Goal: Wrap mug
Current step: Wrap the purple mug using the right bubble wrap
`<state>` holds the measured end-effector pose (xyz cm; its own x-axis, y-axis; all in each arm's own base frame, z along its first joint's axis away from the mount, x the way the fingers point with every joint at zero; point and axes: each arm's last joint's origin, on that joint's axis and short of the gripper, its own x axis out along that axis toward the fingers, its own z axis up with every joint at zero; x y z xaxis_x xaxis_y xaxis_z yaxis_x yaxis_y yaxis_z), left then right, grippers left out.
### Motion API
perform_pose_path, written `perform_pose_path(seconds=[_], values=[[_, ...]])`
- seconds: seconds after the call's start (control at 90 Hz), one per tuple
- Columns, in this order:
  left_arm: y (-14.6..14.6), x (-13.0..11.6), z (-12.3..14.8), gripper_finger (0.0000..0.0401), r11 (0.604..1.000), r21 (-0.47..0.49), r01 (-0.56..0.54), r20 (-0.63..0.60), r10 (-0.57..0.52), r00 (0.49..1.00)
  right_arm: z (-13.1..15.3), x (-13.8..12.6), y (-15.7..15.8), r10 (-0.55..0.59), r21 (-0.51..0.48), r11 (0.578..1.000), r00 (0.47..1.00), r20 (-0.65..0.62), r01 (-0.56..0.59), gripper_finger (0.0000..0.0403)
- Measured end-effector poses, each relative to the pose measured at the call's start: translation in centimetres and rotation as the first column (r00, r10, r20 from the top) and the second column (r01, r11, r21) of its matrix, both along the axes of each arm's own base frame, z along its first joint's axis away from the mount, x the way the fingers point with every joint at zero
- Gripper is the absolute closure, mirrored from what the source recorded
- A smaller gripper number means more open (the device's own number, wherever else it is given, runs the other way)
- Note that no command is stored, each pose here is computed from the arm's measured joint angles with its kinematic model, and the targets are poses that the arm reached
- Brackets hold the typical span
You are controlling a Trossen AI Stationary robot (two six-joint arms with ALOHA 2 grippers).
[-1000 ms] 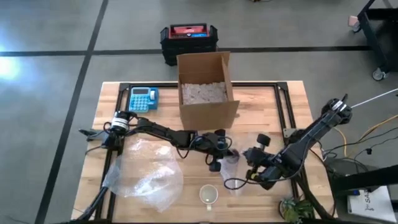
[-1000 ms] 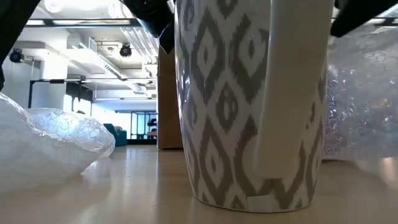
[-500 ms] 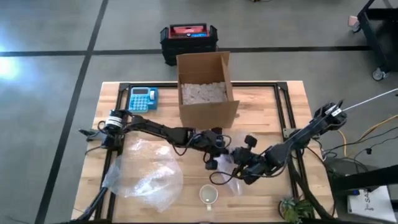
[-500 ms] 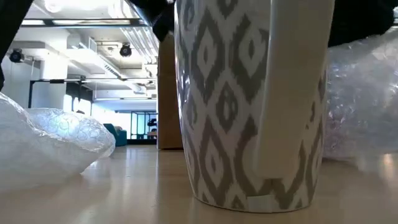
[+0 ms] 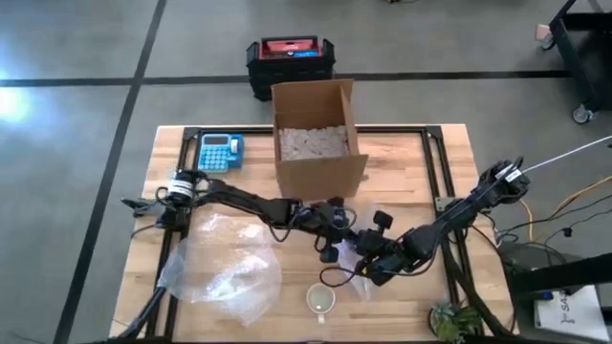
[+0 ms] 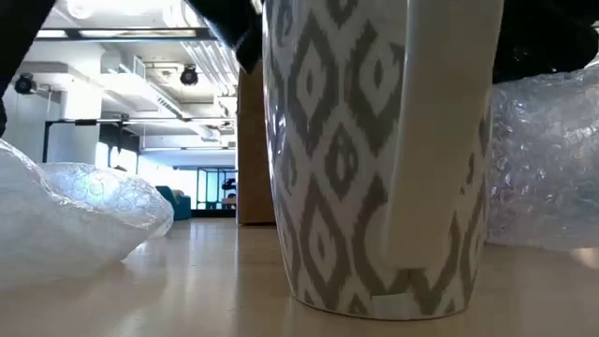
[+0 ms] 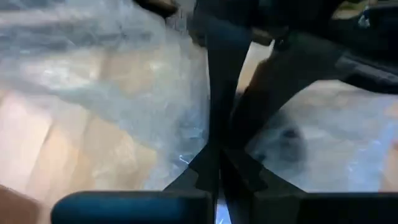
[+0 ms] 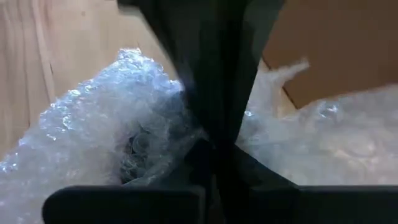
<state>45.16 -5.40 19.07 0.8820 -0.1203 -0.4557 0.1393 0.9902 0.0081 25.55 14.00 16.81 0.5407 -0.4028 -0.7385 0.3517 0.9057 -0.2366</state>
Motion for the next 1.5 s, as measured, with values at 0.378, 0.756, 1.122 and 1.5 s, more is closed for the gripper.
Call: perform_pose_path(seconds=[0.378, 0.756, 1.122, 1.5], values=[[-0.1, 0.4, -1.6, 0.0401, 1.0, -0.001, 0.002, -0.033, -0.002, 0.999, 1.7, 0.4, 0.4, -0.028, 0.032, 0.999, 0.998, -0.055, 0.03, 0.04], [-0.1, 0.4, -1.7, 0.0401, 1.0, -0.002, 0.002, -0.033, -0.002, 0.999, 6.5, 0.7, 0.8, -0.033, 0.072, 0.997, 0.997, -0.071, 0.038, 0.0302], [-0.1, 0.4, -1.5, 0.0401, 1.0, -0.003, 0.002, -0.025, -0.002, 1.0, 9.7, -4.5, -1.8, -0.299, -0.147, 0.953, 0.899, -0.319, 0.265, 0.0251], [-0.1, 0.4, -1.5, 0.0401, 1.0, -0.003, 0.002, -0.021, -0.002, 1.0, 4.8, -1.7, -0.2, -0.031, 0.002, 0.999, 0.993, -0.117, 0.032, 0.0339]])
